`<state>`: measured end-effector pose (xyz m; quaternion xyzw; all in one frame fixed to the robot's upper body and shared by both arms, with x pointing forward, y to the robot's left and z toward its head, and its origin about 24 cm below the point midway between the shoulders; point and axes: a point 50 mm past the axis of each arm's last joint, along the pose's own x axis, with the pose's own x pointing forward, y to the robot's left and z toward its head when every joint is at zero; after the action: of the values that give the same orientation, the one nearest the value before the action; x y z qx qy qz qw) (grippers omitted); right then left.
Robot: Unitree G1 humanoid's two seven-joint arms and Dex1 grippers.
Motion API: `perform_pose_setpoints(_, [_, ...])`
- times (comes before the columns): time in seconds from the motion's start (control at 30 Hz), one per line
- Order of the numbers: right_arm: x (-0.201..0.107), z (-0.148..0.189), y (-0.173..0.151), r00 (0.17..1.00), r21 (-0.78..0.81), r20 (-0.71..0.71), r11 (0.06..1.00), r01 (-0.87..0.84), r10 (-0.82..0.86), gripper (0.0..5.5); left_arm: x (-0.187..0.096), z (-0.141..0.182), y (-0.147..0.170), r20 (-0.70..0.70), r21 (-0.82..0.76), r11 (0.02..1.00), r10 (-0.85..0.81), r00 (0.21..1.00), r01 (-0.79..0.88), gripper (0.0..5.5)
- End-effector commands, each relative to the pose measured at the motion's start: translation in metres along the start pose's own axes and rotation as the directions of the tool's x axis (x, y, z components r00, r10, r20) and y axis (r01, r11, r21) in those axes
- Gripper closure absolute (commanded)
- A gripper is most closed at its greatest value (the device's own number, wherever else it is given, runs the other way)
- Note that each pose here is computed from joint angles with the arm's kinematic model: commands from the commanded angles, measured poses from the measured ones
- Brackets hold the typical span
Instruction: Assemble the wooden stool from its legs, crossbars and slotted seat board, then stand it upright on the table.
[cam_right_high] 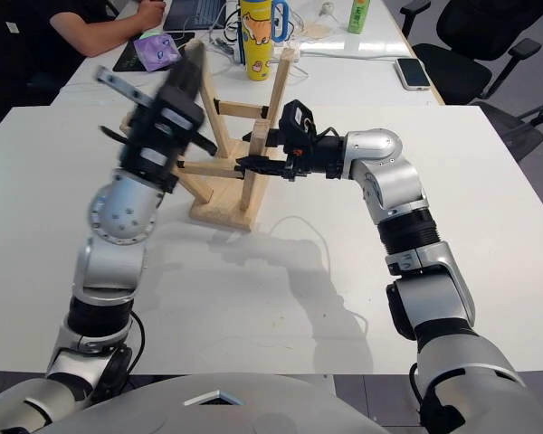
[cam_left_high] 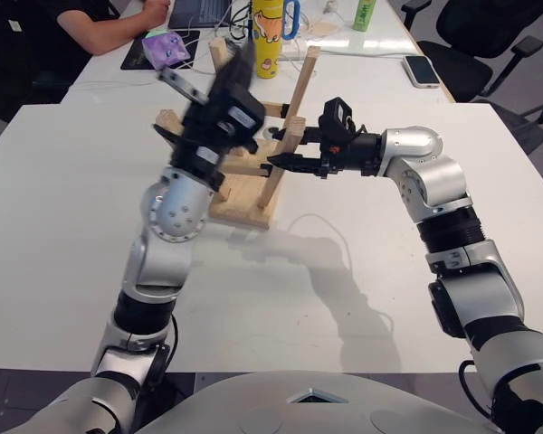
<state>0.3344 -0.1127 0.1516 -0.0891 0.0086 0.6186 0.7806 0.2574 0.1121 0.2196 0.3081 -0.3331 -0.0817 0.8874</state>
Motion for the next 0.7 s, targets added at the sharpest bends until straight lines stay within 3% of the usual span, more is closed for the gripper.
perform_pose_setpoints(0.03, [-0.006, -0.035, 0.009, 0.998, 0.091, -0.054, 0.995, 0.036, -0.031, 3.44, -0.006, -0.014, 0.043, -0.070, -0.015, 0.981, 0.190, 0.979, -0.192, 5.50])
perform_pose_setpoints(0.1, [-0.009, -0.033, 0.009, 0.999, 0.096, -0.015, 0.994, 0.049, -0.048, 3.44, -0.009, -0.029, 0.055, -0.136, 0.003, 0.978, 0.208, 0.969, -0.209, 5.50])
perform_pose_setpoints(0.23, [-0.012, -0.023, 0.005, 0.995, 0.068, 0.053, 0.995, 0.079, -0.083, 2.78, -0.019, -0.058, 0.071, -0.242, 0.036, 0.975, 0.220, 0.945, -0.218, 5.50])
perform_pose_setpoints(0.33, [-0.011, -0.010, 0.001, 0.989, 0.027, 0.113, 0.995, 0.096, -0.098, 2.31, -0.022, -0.067, 0.074, -0.274, 0.050, 0.976, 0.217, 0.937, -0.211, 5.50])
perform_pose_setpoints(0.43, [-0.015, -0.004, 0.000, 0.985, 0.022, 0.137, 0.995, 0.099, -0.101, 2.27, -0.027, -0.087, 0.067, -0.372, 0.023, 0.985, 0.168, 0.913, -0.171, 5.50])
perform_pose_setpoints(0.6, [-0.038, -0.042, 0.015, 0.995, 0.098, -0.065, 0.992, 0.085, -0.079, 2.27, -0.067, -0.148, 0.046, -0.662, -0.042, 0.998, 0.007, 0.750, -0.047, 5.50])
perform_pose_setpoints(0.7, [-0.056, -0.069, 0.029, 0.985, 0.187, -0.152, 0.976, 0.112, -0.084, 2.27, -0.091, -0.172, 0.008, -0.740, -0.188, 0.967, -0.256, 0.622, 0.174, 5.50])
